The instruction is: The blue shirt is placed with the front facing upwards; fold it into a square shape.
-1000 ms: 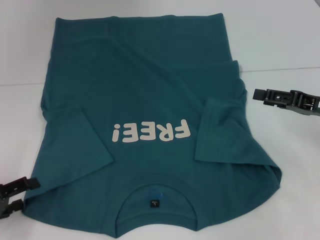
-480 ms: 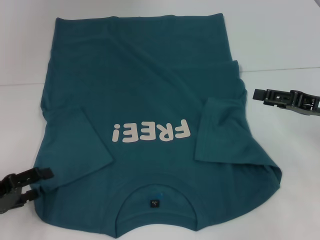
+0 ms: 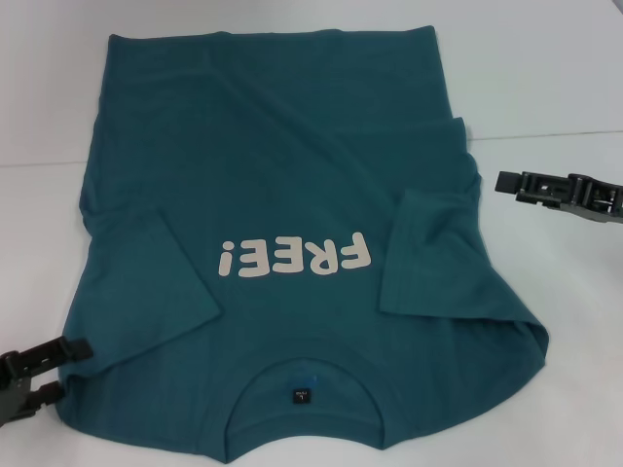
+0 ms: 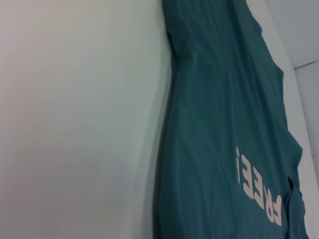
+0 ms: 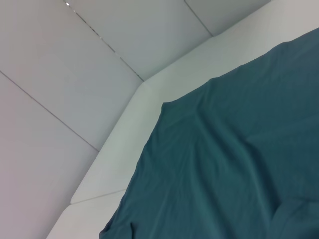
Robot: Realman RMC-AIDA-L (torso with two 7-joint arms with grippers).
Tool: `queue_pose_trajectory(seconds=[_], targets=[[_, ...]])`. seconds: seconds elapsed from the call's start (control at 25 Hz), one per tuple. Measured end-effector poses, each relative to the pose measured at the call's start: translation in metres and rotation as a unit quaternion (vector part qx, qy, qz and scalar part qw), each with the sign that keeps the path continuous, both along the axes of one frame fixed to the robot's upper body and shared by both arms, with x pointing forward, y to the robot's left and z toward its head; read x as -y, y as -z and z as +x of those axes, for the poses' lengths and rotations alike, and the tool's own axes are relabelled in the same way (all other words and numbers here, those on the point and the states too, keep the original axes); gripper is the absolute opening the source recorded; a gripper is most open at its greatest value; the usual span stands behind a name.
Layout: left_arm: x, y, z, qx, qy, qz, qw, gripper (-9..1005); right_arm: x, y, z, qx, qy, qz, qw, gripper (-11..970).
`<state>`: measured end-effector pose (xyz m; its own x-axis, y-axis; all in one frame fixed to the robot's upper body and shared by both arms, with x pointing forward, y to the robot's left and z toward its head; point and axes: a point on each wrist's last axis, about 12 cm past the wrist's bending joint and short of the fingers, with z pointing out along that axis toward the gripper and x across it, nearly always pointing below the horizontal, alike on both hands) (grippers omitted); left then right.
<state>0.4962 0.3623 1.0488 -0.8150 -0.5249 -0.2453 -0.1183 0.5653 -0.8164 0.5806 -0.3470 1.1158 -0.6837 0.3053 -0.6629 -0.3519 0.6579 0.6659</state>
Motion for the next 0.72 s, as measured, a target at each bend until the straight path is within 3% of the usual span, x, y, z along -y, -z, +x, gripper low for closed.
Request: queue_pose_trajectory(seconds=[0.72], targets=[[-0.008,0.001,-0.015,-0.011,-0.007,-0.005,1.000,869,0.002,0.000,0.000,0.002,0.005,0.001,1.000,671]])
